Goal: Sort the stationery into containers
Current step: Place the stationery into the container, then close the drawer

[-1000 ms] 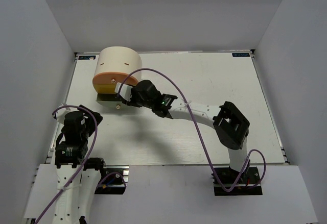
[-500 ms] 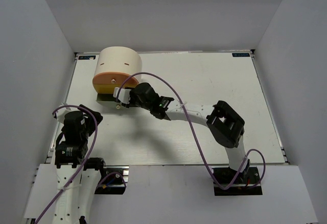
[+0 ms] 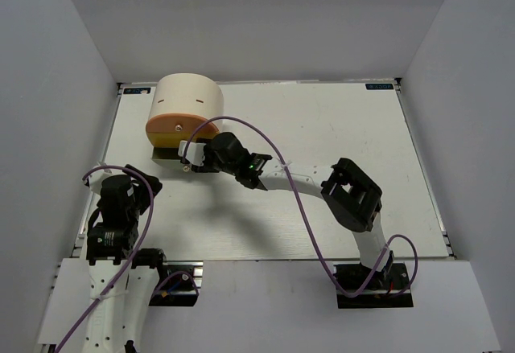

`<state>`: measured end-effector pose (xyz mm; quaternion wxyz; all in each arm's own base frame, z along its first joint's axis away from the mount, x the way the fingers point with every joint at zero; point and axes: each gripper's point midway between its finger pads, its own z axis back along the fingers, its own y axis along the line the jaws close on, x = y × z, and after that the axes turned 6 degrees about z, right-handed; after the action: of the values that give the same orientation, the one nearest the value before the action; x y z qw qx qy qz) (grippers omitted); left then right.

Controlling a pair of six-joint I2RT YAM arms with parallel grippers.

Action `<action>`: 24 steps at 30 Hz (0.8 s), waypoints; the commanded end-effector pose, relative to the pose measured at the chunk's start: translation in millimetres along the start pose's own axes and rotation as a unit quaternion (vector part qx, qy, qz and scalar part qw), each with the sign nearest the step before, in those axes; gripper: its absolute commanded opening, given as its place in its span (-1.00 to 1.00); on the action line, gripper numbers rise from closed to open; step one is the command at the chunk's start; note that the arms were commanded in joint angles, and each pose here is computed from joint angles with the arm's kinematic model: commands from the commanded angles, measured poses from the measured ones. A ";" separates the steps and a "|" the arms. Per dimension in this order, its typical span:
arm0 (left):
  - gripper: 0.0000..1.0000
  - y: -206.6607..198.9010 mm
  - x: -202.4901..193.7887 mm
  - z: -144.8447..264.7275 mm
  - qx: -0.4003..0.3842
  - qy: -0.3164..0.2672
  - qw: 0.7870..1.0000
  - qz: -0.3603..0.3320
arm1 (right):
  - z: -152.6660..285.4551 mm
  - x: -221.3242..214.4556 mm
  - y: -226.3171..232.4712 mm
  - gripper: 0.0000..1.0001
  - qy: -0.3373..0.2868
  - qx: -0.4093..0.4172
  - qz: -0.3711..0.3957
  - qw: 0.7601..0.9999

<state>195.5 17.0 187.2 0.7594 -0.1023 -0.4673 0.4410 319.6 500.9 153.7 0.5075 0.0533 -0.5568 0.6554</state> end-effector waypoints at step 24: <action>-0.05 -32.8 -90.3 -52.0 -0.121 0.174 0.977 0.017 | 94.1 50.7 -18.0 -0.65 -0.064 0.068 -0.147 0.985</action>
<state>221.7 -36.9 113.3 0.8096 -0.2113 -0.3704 0.4035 276.1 472.5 208.9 0.5370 0.1575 -0.5361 0.6320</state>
